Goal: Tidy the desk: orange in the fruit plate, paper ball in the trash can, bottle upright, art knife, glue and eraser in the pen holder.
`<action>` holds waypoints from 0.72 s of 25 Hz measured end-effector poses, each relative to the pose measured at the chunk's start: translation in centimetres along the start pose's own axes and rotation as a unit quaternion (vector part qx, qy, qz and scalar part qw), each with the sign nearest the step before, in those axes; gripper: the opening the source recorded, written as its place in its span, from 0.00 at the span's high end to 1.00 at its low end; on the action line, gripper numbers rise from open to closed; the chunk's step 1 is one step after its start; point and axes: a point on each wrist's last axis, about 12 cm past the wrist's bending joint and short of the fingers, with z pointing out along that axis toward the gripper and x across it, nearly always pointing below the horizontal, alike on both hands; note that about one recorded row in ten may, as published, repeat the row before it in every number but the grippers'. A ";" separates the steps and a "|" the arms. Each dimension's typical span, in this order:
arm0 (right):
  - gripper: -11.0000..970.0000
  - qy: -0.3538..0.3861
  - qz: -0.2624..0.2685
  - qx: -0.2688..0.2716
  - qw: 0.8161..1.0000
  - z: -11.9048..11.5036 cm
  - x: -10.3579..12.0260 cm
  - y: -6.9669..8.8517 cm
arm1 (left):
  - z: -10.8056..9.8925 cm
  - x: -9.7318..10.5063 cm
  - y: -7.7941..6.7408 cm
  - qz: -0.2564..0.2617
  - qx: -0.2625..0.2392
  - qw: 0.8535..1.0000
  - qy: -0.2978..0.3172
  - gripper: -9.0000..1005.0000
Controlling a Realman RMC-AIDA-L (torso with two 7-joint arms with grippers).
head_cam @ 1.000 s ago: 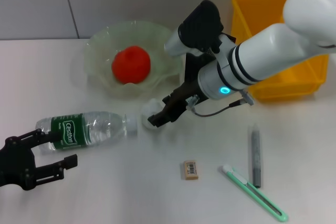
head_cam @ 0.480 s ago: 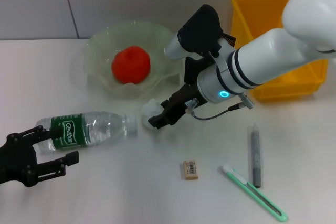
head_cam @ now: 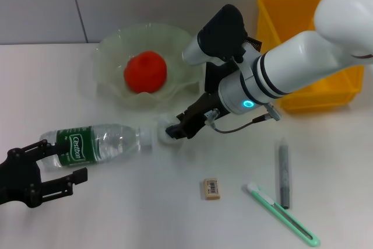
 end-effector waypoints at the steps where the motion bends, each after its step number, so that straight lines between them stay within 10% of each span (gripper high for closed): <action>1: 0.61 0.000 0.001 -0.003 1.000 0.0 -0.1 0.1 | 0.0 0.0 0.0 0.000 0.000 1.000 0.000 0.27; 18: 0.67 -0.002 0.026 -0.051 0.998 -9.0 -0.6 -1.3 | 0.3 -0.3 0.1 0.003 0.004 1.000 -0.001 0.28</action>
